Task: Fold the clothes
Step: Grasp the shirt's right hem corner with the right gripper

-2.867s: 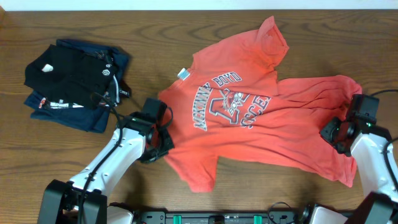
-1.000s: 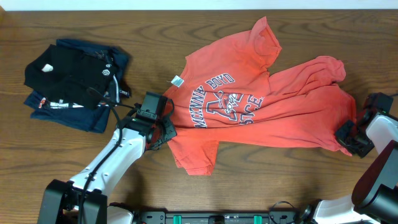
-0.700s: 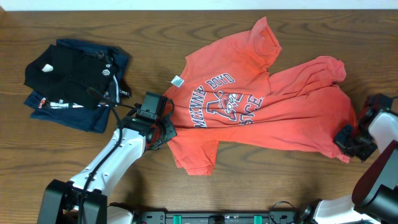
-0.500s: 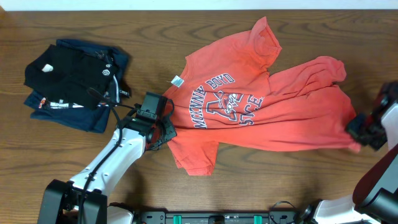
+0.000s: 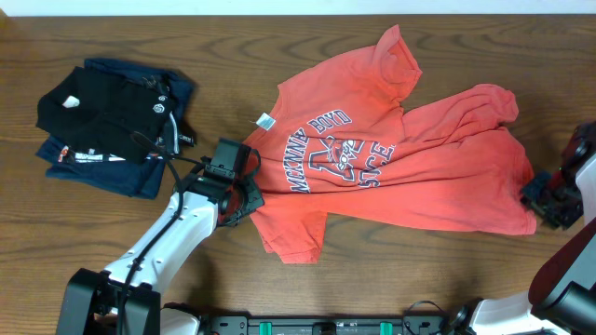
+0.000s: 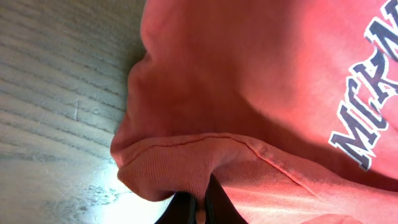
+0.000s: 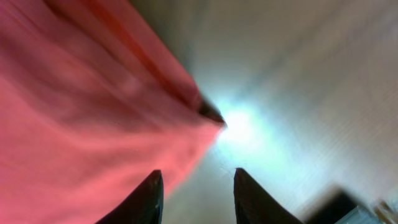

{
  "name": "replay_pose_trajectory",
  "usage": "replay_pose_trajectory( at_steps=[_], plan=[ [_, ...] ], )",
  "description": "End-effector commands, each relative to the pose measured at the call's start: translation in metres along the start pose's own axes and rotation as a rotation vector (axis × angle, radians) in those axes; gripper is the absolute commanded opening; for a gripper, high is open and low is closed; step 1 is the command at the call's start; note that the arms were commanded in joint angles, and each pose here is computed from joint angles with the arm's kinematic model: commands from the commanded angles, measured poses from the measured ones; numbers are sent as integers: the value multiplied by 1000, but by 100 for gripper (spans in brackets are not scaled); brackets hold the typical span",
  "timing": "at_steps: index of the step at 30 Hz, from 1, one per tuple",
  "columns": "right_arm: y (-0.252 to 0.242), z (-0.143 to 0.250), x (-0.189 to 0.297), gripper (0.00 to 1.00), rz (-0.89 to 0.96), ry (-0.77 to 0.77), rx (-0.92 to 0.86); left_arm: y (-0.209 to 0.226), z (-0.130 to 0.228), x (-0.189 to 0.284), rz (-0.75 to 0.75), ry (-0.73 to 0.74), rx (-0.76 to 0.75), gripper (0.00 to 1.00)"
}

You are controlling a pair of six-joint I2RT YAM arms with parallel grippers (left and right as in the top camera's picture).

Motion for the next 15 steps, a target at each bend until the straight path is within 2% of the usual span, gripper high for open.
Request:
replay_pose_trajectory(
  at_steps=[1, 9, 15],
  plan=[
    [-14, 10, -8, 36, 97, 28, -72, 5, 1, 0, -27, -3, -12, 6],
    [-29, 33, -48, 35, 121, 76, -101, 5, 0, 0, -27, -4, -12, 6],
    [-7, 32, -74, 36, -98, 30, -69, 5, 0, 0, -26, -5, -12, 6]
  ],
)
Point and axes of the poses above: each gripper's point midway between its finger pads, its own x axis back along the fingers, its own y axis along the line the jaws close on, z = x × y, the point moved 7 cm from there along x, back along the fingers, and after that the axes turned 10 degrees about -x, right-handed, at the moved point
